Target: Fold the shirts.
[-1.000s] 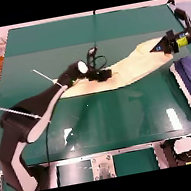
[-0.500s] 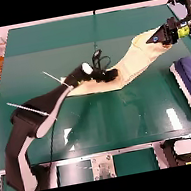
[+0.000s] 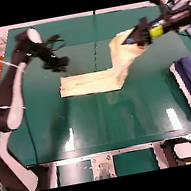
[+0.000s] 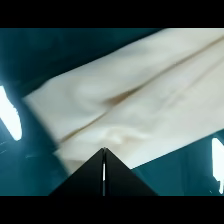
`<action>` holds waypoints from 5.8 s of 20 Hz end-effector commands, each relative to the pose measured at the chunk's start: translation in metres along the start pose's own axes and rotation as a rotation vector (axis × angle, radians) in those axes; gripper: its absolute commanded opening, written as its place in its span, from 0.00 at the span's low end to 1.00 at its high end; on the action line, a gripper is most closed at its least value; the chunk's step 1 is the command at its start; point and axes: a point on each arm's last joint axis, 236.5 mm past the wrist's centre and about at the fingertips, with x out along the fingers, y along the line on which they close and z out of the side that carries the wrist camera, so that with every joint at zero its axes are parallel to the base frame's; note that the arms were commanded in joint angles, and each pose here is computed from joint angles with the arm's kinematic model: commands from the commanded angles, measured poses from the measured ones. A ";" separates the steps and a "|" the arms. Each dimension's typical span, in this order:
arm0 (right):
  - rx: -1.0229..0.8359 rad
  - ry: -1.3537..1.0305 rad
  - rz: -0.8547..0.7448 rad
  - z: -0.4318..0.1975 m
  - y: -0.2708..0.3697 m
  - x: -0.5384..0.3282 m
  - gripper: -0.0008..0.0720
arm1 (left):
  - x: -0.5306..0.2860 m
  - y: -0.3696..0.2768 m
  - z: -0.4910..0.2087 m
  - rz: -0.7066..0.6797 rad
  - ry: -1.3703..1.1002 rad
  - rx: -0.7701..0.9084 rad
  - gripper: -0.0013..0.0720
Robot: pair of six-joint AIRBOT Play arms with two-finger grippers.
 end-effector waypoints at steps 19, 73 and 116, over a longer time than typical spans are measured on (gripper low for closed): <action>0.130 0.136 -0.235 -0.010 -0.127 0.088 0.76 | -0.056 0.138 -0.037 0.196 0.040 -0.190 0.05; 1.363 -0.309 -1.100 -0.302 -0.300 -0.371 0.03 | -0.050 0.126 -0.038 0.141 0.047 -0.202 0.05; 0.265 -0.021 -0.553 -0.146 -0.153 -0.013 0.03 | -0.057 -0.042 -0.186 -0.138 -0.058 -0.172 0.05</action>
